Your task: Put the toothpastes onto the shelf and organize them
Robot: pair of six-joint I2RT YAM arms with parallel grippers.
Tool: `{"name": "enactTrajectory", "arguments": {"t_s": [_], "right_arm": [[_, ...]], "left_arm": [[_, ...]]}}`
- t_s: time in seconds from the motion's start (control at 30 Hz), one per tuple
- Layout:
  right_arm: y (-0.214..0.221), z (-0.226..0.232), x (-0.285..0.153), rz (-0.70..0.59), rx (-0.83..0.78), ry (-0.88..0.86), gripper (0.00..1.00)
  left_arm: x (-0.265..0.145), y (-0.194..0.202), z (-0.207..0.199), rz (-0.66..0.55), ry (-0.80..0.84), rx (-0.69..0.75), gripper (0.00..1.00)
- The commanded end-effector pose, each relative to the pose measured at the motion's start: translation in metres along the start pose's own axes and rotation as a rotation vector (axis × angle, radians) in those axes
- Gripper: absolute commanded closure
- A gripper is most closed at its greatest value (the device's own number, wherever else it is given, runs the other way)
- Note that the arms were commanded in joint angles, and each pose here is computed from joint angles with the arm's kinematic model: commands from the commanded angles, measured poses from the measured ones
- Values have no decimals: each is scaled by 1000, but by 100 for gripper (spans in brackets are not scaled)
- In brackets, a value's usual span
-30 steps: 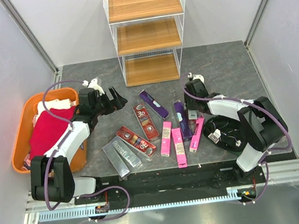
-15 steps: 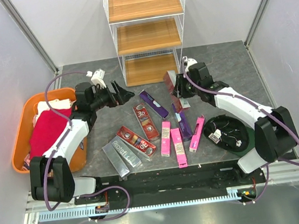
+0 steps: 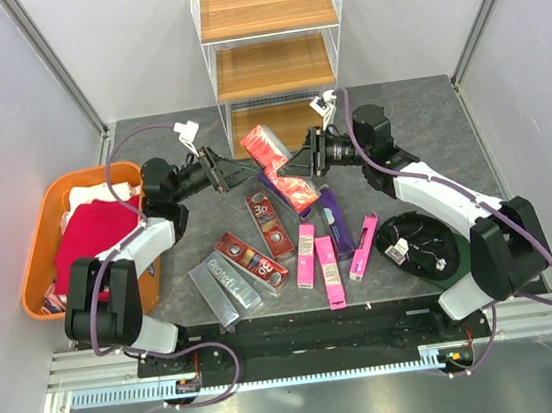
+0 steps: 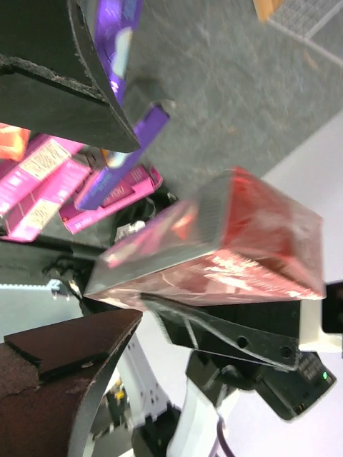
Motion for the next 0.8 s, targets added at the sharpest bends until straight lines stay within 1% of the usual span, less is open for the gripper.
{"name": "enactTrajectory", "arguments": {"t_s": [0.0,0.03,0.07,0.1,0.17,0.2,0.23,0.3,0.33,0.43,0.53,0.57,0.63,0.67,0.73,0.77], "right_arm": [[-6,30,12,38,-51,-174,55],[-4,30,14,48,-45,-174,55],[-2,29,15,54,-39,-173,54],[2,29,18,67,-35,-178,54],[5,28,20,81,-24,-176,54],[8,27,21,88,-16,-172,54],[9,25,22,90,-11,-166,54],[12,23,22,94,-5,-152,53],[12,21,22,92,-4,-142,52],[12,21,21,79,-2,-114,47],[8,18,20,48,10,-59,33],[5,19,19,25,8,-34,27],[1,21,16,-6,9,-6,20],[-2,24,13,-38,1,13,15],[-6,27,8,-77,5,44,12],[-10,36,2,-106,-11,44,10]], "left_arm": [[10,-3,-23,-15,140,-30,3],[11,-7,-30,-33,186,11,4],[13,-7,-31,-39,200,1,5],[17,-5,-29,-37,213,-39,7],[20,-7,-34,-49,259,-20,17],[24,-4,-31,-37,266,-54,22],[26,-5,-32,-36,278,-57,33],[28,-4,-34,-23,303,-66,44],[30,-2,-31,-22,304,-74,58],[29,-3,-32,-33,314,-77,78],[29,-5,-33,-65,304,-86,80],[28,-8,-35,-82,303,-83,80],[29,-12,-36,-118,291,-96,80],[28,-15,-40,-133,292,-92,80],[28,-19,-40,-178,276,-109,80],[26,-22,-43,-196,275,-109,80]]}}
Point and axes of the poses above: each gripper's point midway between its finger pads, its own x axis out along the fingers, its own z axis along the line the jaws close on, y = z × x, the point moved 6 cm from there along -x, back along the fingers
